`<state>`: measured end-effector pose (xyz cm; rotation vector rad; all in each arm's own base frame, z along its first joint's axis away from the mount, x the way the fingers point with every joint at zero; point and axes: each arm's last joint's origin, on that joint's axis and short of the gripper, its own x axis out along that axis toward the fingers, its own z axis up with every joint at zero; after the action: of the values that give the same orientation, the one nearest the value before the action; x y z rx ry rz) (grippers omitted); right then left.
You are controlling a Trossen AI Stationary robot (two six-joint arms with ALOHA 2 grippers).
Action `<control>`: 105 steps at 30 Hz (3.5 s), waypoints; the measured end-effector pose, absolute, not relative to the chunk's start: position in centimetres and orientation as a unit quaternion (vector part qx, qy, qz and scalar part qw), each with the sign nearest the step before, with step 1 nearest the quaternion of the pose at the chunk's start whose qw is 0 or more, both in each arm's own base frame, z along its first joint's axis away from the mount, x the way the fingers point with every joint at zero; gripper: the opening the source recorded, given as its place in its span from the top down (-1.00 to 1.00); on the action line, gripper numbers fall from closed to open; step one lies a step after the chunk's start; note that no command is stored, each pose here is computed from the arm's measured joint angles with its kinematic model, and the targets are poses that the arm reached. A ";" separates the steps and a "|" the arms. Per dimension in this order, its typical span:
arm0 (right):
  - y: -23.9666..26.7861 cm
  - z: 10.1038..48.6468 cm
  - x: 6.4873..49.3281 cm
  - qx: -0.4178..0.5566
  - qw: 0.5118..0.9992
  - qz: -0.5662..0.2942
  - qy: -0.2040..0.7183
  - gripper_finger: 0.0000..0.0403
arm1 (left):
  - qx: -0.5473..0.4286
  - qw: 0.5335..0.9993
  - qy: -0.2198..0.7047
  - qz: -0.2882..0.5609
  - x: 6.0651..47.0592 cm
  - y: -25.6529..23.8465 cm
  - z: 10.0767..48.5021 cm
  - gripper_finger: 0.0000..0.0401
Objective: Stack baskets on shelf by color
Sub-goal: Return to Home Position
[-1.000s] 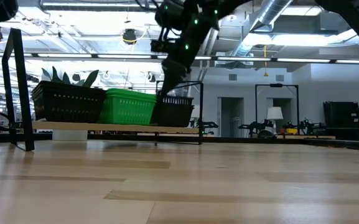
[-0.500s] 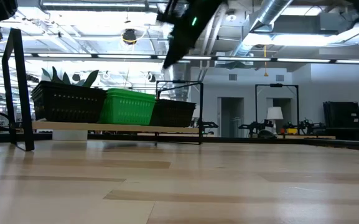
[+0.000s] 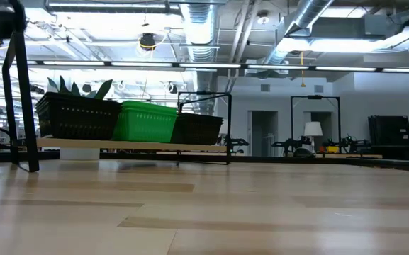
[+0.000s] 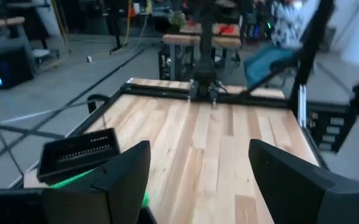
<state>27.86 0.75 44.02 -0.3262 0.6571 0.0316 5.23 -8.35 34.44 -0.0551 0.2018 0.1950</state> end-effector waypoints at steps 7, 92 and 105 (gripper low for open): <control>1.4 40.8 21.8 -0.112 0.973 0.006 0.200 0.28 | -0.104 0.990 0.065 0.075 4.0 -4.7 31.2 -0.30; 0.9 17.0 9.7 0.081 0.994 -0.064 -0.029 0.29 | -0.020 0.931 -0.074 -0.357 8.6 -4.6 18.7 -0.30; 0.9 17.0 9.7 0.082 0.994 -0.063 -0.027 0.31 | 0.028 0.935 -0.025 -0.352 8.4 -4.5 18.6 -0.30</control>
<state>9.71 0.90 16.95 0.1636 -0.0548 -0.1260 8.35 -4.53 18.56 0.0570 -0.0512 -0.7193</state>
